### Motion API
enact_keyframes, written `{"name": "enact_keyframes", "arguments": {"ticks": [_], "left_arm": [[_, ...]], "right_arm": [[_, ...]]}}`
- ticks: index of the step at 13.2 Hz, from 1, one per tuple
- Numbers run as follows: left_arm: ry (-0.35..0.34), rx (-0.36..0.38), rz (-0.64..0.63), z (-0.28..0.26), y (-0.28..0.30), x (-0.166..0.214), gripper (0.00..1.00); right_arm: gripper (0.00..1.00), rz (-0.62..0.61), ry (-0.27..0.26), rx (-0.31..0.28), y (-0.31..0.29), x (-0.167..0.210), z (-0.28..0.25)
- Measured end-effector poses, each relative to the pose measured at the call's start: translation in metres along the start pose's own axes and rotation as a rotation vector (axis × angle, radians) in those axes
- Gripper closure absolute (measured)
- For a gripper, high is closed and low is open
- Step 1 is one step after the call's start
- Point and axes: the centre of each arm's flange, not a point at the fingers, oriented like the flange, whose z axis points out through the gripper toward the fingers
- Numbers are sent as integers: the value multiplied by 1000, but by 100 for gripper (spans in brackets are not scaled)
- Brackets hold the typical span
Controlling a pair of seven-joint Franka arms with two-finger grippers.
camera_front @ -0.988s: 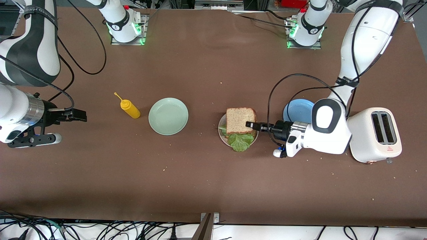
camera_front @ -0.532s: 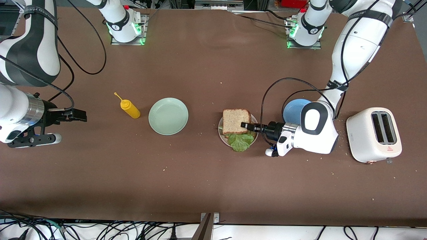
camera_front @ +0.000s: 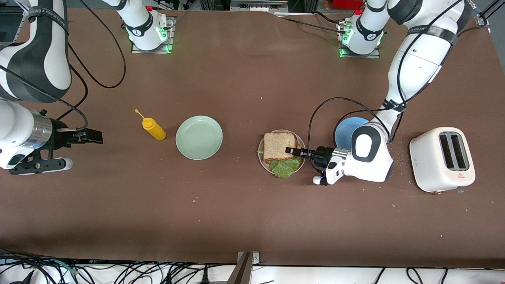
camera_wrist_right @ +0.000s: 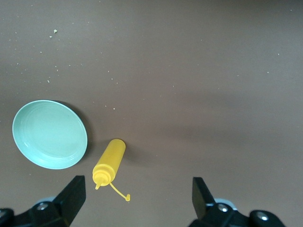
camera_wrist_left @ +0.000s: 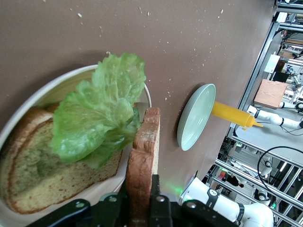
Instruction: Make sandwich in beige plate with both arms
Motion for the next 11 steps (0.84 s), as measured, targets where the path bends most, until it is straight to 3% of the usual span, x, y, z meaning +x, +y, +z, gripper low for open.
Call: {"name": "enact_keyframes", "arguments": {"ticks": [3, 7, 8, 11], "left_arm": [[9, 14, 12, -8, -1, 1, 48], [17, 123, 82, -32, 7, 0, 5], [21, 151, 100, -39, 11, -1, 0], [16, 291, 181, -57, 27, -7, 0]], "right_arm": [[0, 0, 0, 0, 0, 0, 0], [0, 0, 0, 0, 0, 0, 0], [0, 0, 0, 0, 0, 0, 0], [0, 0, 0, 0, 0, 0, 0]]}}
